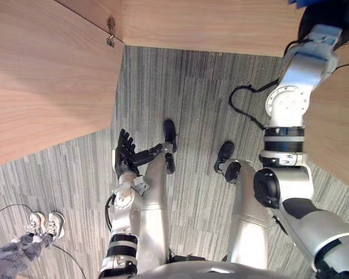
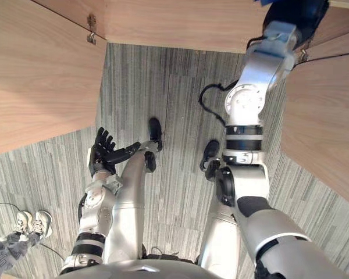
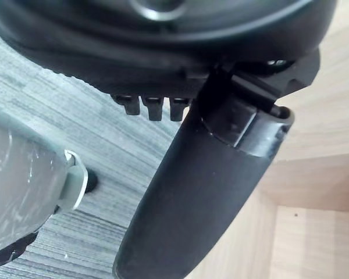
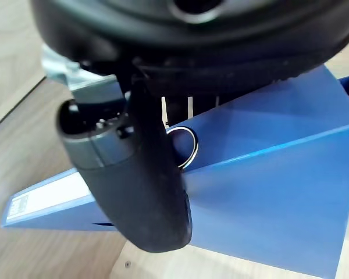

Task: Walk over to the cabinet, pick up the folder, carry it to the office cabinet, place the folder inside the office cabinet, then close the office cabinet door

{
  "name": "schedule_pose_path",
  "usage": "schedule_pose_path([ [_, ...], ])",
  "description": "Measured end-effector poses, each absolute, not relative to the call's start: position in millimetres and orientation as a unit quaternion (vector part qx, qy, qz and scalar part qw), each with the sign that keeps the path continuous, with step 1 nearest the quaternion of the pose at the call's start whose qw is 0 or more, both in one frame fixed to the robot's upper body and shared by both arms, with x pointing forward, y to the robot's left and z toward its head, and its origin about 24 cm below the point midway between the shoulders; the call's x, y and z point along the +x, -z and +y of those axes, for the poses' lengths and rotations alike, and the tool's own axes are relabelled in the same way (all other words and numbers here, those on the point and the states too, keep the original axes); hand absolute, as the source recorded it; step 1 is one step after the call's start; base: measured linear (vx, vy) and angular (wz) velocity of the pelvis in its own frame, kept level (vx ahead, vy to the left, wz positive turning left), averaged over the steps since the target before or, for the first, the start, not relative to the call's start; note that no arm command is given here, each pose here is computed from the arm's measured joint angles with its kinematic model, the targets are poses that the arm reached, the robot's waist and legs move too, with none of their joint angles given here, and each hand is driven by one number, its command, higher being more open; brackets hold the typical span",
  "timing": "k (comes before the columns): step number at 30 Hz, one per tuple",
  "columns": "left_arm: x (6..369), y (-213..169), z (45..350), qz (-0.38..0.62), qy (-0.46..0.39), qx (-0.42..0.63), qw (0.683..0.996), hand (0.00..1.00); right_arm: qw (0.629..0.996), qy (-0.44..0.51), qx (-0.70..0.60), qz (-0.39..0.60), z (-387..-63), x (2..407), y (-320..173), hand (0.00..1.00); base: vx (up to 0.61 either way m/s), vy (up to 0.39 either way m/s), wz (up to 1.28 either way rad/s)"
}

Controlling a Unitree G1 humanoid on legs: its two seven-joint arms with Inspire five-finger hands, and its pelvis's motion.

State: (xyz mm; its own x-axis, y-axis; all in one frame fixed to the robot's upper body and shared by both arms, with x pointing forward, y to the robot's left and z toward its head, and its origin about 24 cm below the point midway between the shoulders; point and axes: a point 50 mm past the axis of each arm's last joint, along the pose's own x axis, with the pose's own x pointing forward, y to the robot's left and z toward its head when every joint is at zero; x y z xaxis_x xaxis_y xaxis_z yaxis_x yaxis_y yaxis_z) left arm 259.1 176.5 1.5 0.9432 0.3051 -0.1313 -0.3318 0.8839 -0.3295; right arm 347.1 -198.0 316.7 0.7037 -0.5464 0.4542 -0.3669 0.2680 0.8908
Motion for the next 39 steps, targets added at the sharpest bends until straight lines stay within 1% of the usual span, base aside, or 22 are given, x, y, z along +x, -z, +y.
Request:
schedule_pose_path([
  [1,258.4,-1.0,177.4,0.038,-0.164,-0.176,0.970,1.00,0.702,0.065,0.596,-0.385,-201.5,346.6,-320.5,1.00,-0.01,-0.015,0.11],
  [8,253.7,2.6,181.2,0.041,-0.160,-0.176,0.970,1.00,0.721,0.069,0.564,-0.397,-216.2,349.2,-342.8,1.00,-0.02,-0.013,0.07],
  [11,252.4,3.3,184.4,0.042,-0.160,-0.170,0.971,1.00,0.736,0.069,0.544,-0.397,-221.7,351.0,-356.5,1.00,-0.01,-0.012,0.11],
  [13,252.4,2.7,187.2,0.040,-0.158,-0.165,0.973,1.00,0.751,0.062,0.526,-0.396,-219.0,352.1,-362.3,1.00,0.00,-0.013,0.12],
  [19,261.1,-5.7,187.7,0.026,-0.152,-0.170,0.973,1.00,0.769,0.028,0.509,-0.386,-193.5,356.7,-378.4,1.00,0.00,-0.002,0.03],
  [24,259.8,-6.4,189.6,0.023,-0.153,-0.180,0.972,1.00,0.775,0.025,0.504,-0.380,-193.7,359.1,-382.6,1.00,0.00,0.000,0.01],
  [27,257.6,-8.2,190.8,0.018,-0.152,-0.179,0.972,1.00,0.799,0.028,0.471,-0.373,-196.5,362.0,-382.3,1.00,0.00,0.000,0.00],
  [28,256.1,-9.1,191.4,0.015,-0.149,-0.178,0.973,1.00,0.819,0.030,0.433,-0.374,-197.3,362.7,-383.5,1.00,-0.01,0.014,-0.05],
  [29,256.0,-9.1,191.5,0.014,-0.147,-0.178,0.973,1.00,0.832,0.031,0.408,-0.375,-197.9,363.5,-383.7,1.00,-0.01,0.020,-0.09],
  [31,256.1,-9.6,193.2,0.013,-0.144,-0.173,0.974,1.00,0.874,0.032,0.309,-0.373,-196.4,366.1,-384.5,1.00,-0.01,0.022,-0.12],
  [32,256.1,-9.7,193.4,0.013,-0.143,-0.172,0.975,1.00,0.883,0.031,0.285,-0.372,-196.1,366.6,-384.7,1.00,-0.01,0.027,-0.14],
  [33,256.5,-9.9,193.7,0.015,-0.138,-0.165,0.976,1.00,0.900,0.026,0.236,-0.366,-194.6,367.5,-386.0,1.00,-0.01,0.039,-0.12],
  [35,256.8,-10.1,194.7,0.015,-0.132,-0.159,0.978,1.00,0.913,0.025,0.187,-0.363,-193.3,368.8,-386.9,1.00,0.00,0.052,-0.10],
  [36,257.3,-11.1,196.0,0.013,-0.126,-0.154,0.980,1.00,0.922,0.025,0.135,-0.362,-194.9,368.3,-388.4,1.00,0.00,0.048,-0.07],
  [39,258.4,-11.8,198.1,0.015,-0.114,-0.138,0.984,1.00,0.928,0.026,0.060,-0.367,-200.0,366.1,-390.9,1.00,0.01,0.073,-0.08],
])
